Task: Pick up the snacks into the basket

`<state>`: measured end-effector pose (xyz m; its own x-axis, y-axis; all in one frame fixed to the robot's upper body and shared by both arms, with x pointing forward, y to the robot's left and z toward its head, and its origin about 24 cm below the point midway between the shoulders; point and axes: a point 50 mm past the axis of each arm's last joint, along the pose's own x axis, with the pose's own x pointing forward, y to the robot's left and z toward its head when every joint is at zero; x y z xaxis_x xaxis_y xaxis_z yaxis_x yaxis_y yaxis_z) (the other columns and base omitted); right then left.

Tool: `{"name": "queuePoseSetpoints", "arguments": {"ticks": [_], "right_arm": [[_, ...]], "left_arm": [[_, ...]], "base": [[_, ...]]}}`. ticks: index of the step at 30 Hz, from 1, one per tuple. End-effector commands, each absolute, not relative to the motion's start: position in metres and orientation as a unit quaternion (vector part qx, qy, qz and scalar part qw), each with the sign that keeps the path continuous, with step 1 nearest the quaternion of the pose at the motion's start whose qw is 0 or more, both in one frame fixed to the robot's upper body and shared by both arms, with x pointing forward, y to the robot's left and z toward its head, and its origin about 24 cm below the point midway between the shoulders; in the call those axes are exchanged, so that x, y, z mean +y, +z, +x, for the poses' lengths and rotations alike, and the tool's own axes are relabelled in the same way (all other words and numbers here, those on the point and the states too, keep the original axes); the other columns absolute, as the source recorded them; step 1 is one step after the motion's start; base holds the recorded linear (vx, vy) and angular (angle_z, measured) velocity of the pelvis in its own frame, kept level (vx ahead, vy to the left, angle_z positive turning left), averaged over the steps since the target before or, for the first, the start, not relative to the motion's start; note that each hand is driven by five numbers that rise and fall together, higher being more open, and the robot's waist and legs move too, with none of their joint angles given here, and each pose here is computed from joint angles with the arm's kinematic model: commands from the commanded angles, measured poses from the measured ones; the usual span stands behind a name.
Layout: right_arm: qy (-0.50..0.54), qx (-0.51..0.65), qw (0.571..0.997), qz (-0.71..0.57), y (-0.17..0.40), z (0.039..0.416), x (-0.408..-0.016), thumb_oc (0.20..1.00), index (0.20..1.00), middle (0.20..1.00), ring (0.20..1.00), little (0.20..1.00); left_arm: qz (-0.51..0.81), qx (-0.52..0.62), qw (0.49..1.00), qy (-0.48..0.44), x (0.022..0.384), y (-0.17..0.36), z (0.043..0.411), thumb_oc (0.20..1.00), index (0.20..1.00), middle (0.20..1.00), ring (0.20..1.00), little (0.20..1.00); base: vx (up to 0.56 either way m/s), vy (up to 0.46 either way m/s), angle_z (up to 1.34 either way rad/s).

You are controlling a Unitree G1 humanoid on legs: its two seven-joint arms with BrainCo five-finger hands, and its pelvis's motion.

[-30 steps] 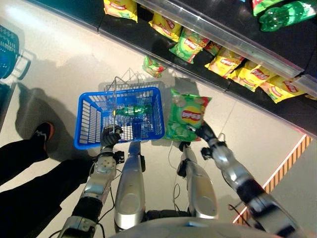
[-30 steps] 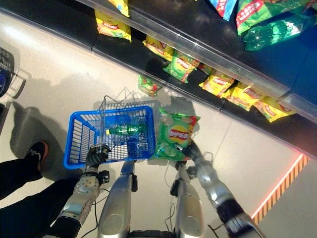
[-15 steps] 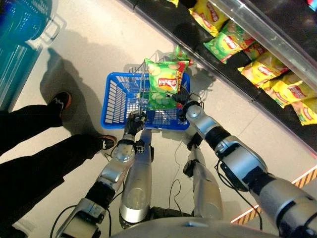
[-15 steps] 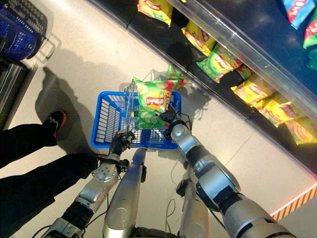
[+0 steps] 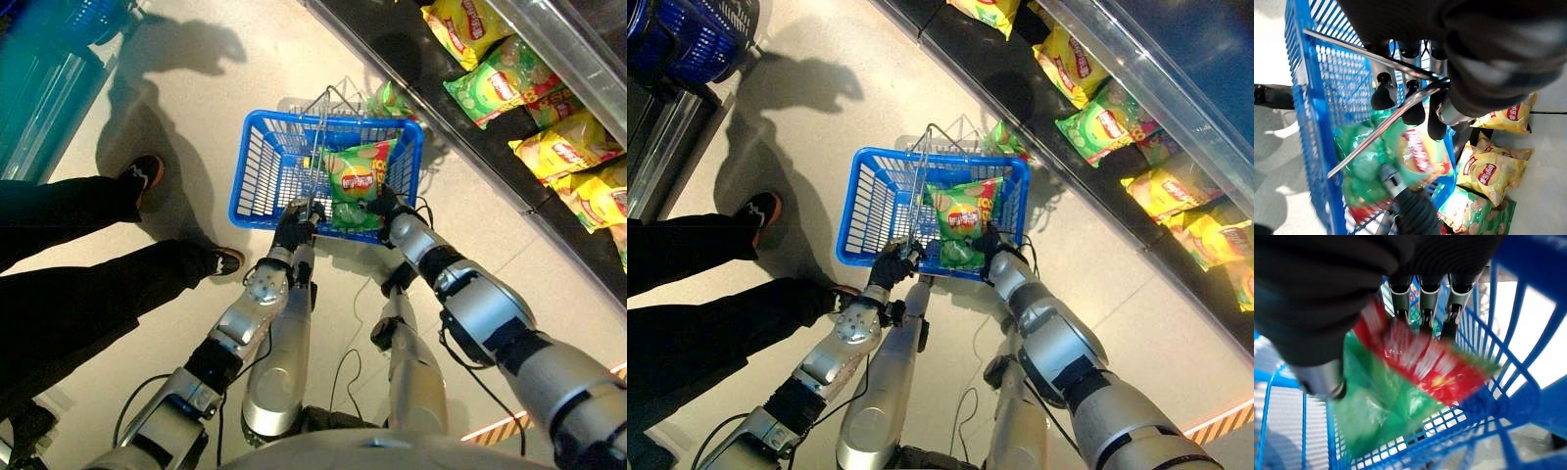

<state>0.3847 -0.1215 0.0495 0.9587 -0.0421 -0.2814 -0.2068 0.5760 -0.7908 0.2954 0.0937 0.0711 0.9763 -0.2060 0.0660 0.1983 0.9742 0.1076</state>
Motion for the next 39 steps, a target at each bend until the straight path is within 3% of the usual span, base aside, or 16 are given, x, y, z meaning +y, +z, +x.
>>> {"name": "queuePoseSetpoints", "arguments": {"ticks": [1,17,19,21,24,25,26,28,29,36,39], "right_arm": [[0.046,0.175,0.844,-0.504,0.032,0.377,-0.138,1.0,1.0,1.0,1.0,1.0],[0.01,0.132,0.855,-0.501,0.046,0.383,-0.142,1.0,1.0,1.0,1.0,1.0],[0.015,0.104,0.89,-0.444,0.045,0.379,-0.128,1.0,1.0,1.0,1.0,1.0],[0.021,0.029,0.951,-0.307,0.079,0.385,-0.098,1.0,1.0,1.0,1.0,1.0],[0.008,-0.001,0.975,-0.222,0.09,0.381,-0.092,1.0,1.0,1.0,1.0,1.0],[0.02,-0.065,0.988,-0.139,0.112,0.37,-0.103,1.0,1.0,1.0,1.0,1.0],[0.001,-0.06,0.992,-0.111,0.109,0.365,-0.101,1.0,1.0,1.0,1.0,1.0],[-0.013,-0.095,0.975,-0.202,0.091,0.329,-0.129,1.0,1.0,1.0,1.0,1.0],[-0.005,-0.032,0.995,-0.092,0.063,0.319,-0.147,1.0,1.0,1.0,1.0,1.0],[-0.088,0.041,0.994,-0.052,0.018,0.276,-0.19,1.0,1.0,1.0,1.0,1.0],[-0.135,0.128,0.981,-0.055,-0.021,0.248,-0.212,1.0,1.0,1.0,1.0,1.0]], "left_arm": [[-0.052,-0.261,0.947,-0.182,0.052,0.166,0.272,0.2,0.2,0.2,0.2,0.2],[-0.059,-0.254,0.952,-0.161,0.055,0.165,0.276,0.2,0.2,0.2,0.2,0.2],[-0.051,-0.244,0.959,-0.134,0.064,0.16,0.28,0.2,0.2,0.2,0.2,0.2],[-0.016,-0.219,0.972,-0.088,0.078,0.147,0.293,0.2,0.2,0.2,0.2,0.2],[-0.001,-0.188,0.98,-0.059,0.088,0.131,0.296,0.2,0.2,0.2,0.2,0.2],[0.018,-0.148,0.989,-0.004,0.118,0.111,0.297,0.2,0.2,0.2,0.2,0.2],[0.011,-0.122,0.992,0.003,0.121,0.1,0.299,0.2,0.2,0.2,0.2,0.2],[0.023,-0.057,0.994,0.086,0.158,0.071,0.296,0.2,0.2,0.2,0.2,0.2],[0.031,-0.048,0.995,0.084,0.16,0.065,0.296,0.2,0.2,0.2,0.2,0.2],[0.027,0.113,0.983,0.143,0.191,-0.009,0.271,0.2,0.2,0.2,0.2,0.2],[0.041,0.217,0.965,0.141,0.199,-0.054,0.243,0.2,0.2,0.2,0.2,0.2]], "base": [[0.0,0.0,0.0],[0.0,0.0,0.0],[0.0,0.0,0.0],[0.0,0.005,0.02],[0.0,0.0,-0.1],[0.01,-0.014,-0.22],[0.02,-0.013,-0.16],[0.0,0.006,-0.03],[-0.01,0.008,-0.1],[0.02,0.003,-0.26],[0.09,-0.014,-0.2]]}}
